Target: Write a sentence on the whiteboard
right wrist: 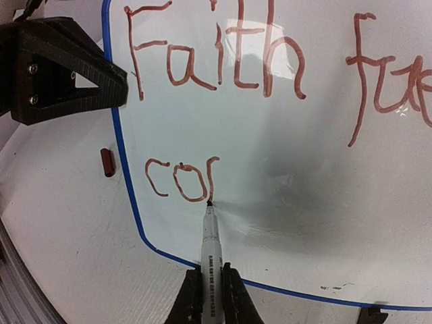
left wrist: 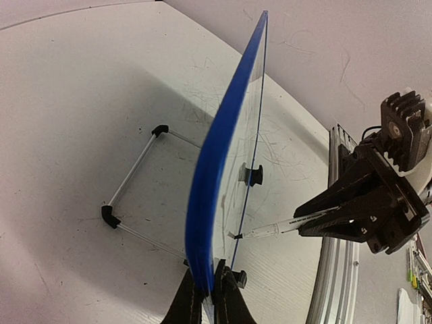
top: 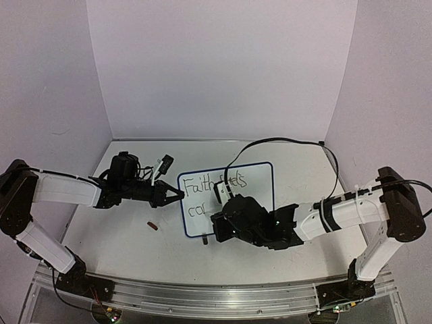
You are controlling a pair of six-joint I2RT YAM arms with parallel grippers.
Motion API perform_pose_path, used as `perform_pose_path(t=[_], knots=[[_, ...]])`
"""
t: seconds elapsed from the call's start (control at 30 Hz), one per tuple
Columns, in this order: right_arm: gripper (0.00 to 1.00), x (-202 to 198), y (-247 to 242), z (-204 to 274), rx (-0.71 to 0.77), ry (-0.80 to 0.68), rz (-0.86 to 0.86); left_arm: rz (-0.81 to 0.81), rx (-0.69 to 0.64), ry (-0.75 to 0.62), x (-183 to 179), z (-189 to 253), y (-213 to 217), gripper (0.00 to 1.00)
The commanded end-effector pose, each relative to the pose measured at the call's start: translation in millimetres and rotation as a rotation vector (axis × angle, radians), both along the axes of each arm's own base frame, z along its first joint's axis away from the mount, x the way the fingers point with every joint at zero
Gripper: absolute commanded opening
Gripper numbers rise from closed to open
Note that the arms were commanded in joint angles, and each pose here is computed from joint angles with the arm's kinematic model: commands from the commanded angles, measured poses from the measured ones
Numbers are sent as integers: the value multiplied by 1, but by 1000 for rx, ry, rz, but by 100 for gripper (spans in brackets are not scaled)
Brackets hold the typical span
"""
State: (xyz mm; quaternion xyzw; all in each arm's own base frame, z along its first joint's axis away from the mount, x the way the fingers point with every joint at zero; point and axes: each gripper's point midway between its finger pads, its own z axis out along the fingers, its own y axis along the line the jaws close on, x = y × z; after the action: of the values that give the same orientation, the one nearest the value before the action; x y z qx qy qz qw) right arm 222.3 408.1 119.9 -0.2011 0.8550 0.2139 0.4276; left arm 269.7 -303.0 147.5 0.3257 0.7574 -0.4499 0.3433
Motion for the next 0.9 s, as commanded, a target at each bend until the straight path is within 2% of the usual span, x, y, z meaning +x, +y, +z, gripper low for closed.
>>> perform_pose_path(t=[0.0, 0.87], knots=[[0, 2, -6, -7, -31, -1, -25, 56, 53, -38, 11, -5, 7, 0], [0, 28, -21, 31, -18, -112, -129, 58, 55, -40, 11, -5, 8, 0]])
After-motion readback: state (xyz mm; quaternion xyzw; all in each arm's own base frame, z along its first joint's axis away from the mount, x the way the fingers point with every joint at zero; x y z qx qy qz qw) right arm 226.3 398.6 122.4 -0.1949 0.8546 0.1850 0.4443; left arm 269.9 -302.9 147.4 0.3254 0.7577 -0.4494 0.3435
